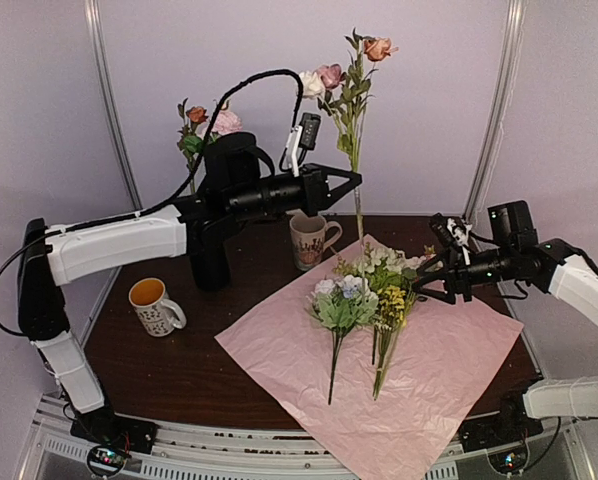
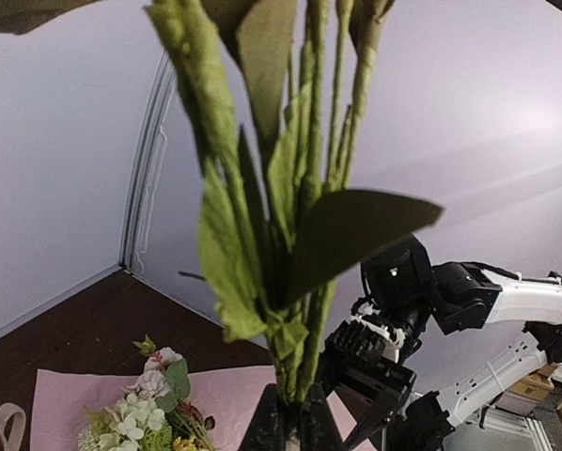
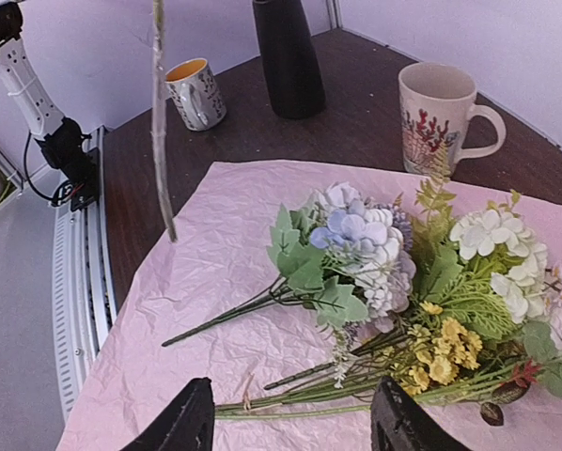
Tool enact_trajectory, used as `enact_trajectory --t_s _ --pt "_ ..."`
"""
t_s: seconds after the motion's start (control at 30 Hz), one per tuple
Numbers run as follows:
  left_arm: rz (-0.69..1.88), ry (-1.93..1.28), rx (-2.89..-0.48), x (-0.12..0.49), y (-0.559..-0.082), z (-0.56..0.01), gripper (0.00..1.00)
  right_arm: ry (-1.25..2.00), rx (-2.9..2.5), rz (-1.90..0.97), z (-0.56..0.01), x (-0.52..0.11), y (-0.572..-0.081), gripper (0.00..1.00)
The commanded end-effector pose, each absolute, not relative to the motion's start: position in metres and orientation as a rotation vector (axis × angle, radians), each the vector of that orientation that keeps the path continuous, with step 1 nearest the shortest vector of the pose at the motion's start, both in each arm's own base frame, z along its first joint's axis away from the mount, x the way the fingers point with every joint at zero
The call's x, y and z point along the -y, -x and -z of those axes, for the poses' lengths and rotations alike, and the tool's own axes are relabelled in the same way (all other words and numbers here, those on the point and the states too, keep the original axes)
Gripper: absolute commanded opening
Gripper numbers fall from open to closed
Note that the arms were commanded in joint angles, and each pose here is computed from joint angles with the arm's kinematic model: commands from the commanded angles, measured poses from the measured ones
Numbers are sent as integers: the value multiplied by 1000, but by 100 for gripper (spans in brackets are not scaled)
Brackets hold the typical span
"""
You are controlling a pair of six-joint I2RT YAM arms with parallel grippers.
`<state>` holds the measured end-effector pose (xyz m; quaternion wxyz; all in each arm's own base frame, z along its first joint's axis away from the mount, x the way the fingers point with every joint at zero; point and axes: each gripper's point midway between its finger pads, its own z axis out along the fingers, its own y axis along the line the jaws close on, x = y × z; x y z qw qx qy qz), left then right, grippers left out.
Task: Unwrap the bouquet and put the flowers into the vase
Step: Pass from the right arm to the left, then place the fake flower in the vase.
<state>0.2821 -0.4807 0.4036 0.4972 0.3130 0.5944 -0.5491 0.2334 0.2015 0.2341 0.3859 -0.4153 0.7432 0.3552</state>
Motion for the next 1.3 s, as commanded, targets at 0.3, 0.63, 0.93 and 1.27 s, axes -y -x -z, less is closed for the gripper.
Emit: enact_trajectory --t_s 0.3,0.63,0.93,1.27 --pt "590 -672 -1607 336 -321 -402 0 1041 -1875 -605 -217 -166 -256 58" --pt "325 -451 -1471 226 -365 -469 0 1021 -1908 -592 -216 -165 -263 58" --pt "271 -364 -1411 183 -409 -490 0 1025 -1918 -591 -213 -165 -264 59" --pt "295 -334 -1400 171 -446 -475 0 1040 -1909 -586 -213 -165 -262 60"
